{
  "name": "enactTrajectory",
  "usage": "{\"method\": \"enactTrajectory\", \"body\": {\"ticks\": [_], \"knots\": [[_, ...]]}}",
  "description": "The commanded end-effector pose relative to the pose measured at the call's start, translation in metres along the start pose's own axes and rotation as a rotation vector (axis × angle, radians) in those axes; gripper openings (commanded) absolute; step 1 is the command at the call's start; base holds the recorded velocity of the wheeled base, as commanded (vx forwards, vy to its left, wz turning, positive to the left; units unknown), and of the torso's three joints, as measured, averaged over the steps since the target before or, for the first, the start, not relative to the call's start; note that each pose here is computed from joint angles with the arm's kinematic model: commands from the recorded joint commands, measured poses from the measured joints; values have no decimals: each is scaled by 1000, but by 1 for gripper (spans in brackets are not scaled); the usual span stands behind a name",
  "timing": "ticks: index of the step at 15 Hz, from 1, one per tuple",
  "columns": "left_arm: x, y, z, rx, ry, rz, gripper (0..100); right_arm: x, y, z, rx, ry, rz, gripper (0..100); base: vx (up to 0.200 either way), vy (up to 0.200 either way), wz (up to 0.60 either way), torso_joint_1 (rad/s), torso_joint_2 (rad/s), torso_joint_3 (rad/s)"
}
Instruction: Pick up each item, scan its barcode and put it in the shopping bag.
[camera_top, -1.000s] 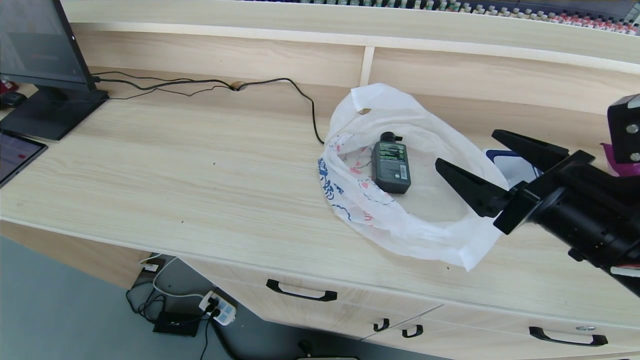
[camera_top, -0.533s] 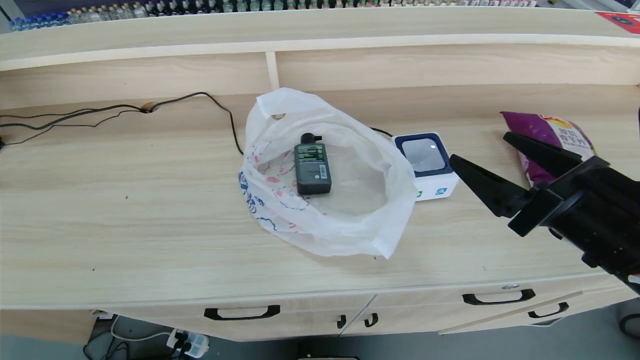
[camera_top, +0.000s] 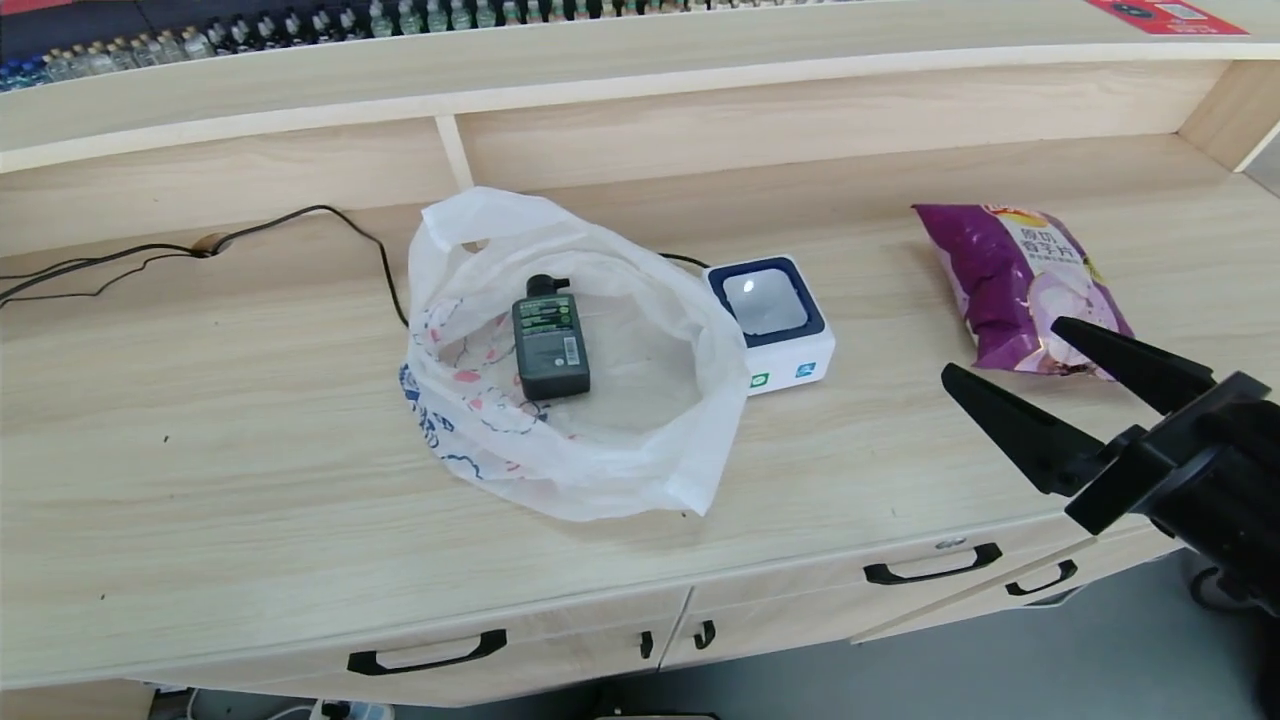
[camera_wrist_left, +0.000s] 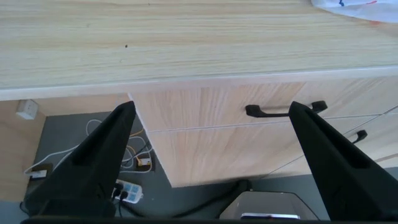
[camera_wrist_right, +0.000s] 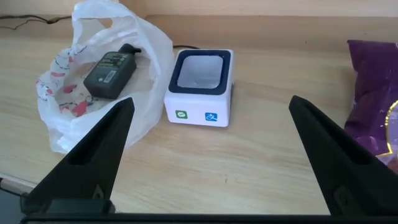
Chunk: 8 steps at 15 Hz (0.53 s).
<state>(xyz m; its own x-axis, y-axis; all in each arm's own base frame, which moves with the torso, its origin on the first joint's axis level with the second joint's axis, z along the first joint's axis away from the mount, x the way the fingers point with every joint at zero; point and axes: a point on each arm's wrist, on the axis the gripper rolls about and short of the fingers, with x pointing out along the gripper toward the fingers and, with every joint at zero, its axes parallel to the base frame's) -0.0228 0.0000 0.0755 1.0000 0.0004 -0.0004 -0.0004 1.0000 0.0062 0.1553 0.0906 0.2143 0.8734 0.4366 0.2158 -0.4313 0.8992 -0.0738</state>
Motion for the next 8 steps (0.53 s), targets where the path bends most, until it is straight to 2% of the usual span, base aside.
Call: {"method": "enactTrajectory", "body": {"ticks": [1, 6, 8], "knots": [[0, 0, 0, 0, 0, 0, 100, 2, -2, -7, 12, 29, -13, 100, 0, 0, 0, 0, 0, 0], [0, 0, 0, 0, 1, 0, 100, 7, -4, 0, 21, 2, -24, 100, 0, -200, 0, 3, 1, 2], [0, 0, 0, 2, 1, 0, 100, 13, -11, 1, 12, 0, -53, 100, 0, -200, 0, 5, 0, 0]]}}
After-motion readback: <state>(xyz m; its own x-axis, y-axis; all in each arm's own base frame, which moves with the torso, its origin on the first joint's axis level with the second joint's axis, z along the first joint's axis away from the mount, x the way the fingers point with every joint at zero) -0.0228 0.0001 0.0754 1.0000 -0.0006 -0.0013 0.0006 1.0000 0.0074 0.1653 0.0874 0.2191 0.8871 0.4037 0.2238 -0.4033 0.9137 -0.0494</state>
